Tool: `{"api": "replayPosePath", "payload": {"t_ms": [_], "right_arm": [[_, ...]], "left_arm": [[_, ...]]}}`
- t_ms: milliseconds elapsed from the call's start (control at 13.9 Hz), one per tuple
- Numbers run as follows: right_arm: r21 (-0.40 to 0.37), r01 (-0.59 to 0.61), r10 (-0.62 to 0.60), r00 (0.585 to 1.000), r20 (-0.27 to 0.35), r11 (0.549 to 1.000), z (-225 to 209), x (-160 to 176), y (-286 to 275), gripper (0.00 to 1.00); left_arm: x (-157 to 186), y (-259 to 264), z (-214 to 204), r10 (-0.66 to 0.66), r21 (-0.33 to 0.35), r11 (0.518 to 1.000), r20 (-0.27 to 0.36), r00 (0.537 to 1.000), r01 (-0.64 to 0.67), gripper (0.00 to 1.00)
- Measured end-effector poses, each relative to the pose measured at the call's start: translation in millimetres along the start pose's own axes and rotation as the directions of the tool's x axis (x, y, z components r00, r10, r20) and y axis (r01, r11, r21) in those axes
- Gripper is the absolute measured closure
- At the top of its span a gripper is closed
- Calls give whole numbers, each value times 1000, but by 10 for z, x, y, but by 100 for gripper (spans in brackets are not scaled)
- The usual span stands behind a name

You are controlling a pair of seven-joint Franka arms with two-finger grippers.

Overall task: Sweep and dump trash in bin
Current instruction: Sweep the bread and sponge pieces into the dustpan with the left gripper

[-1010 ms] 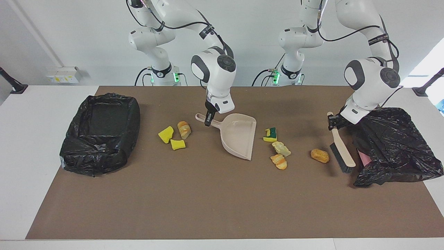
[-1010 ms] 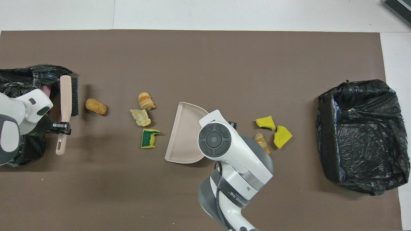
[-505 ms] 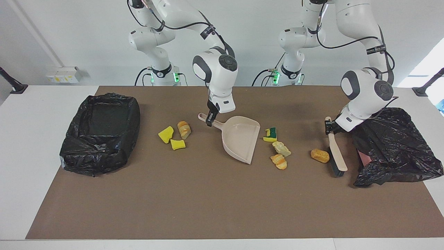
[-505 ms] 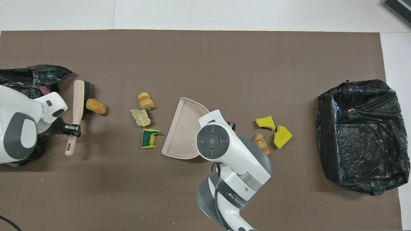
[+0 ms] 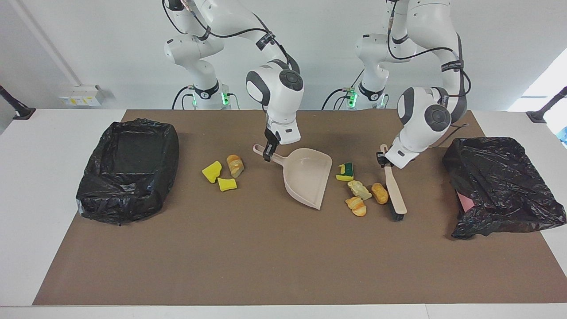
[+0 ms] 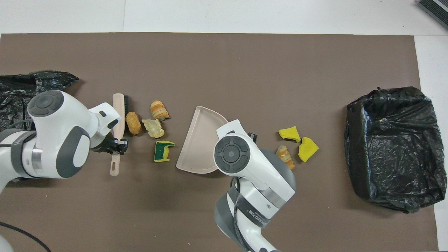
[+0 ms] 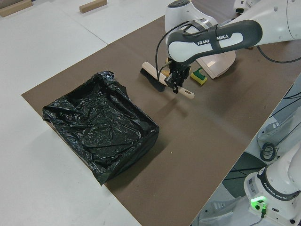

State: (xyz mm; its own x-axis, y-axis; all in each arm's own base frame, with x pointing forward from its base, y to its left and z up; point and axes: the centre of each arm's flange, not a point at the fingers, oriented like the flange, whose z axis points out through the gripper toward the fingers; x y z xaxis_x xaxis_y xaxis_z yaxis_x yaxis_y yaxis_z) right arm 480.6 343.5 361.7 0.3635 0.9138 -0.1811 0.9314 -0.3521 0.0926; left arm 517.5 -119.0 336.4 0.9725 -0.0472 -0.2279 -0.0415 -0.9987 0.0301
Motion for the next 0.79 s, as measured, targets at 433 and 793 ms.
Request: {"api": "replayPosePath", "payload": {"t_ms": [433,793], "right_arm": [[0,0,0,1000,0,1000,1,0,0,68],[0,-1,1,1000,1,1000,4,0,1,68]], "left_arm": [[-388,945,111,50,-44,998,36,998,-48,73],[-820,1669,172,188,-22,982,59,980,-187,73]]}}
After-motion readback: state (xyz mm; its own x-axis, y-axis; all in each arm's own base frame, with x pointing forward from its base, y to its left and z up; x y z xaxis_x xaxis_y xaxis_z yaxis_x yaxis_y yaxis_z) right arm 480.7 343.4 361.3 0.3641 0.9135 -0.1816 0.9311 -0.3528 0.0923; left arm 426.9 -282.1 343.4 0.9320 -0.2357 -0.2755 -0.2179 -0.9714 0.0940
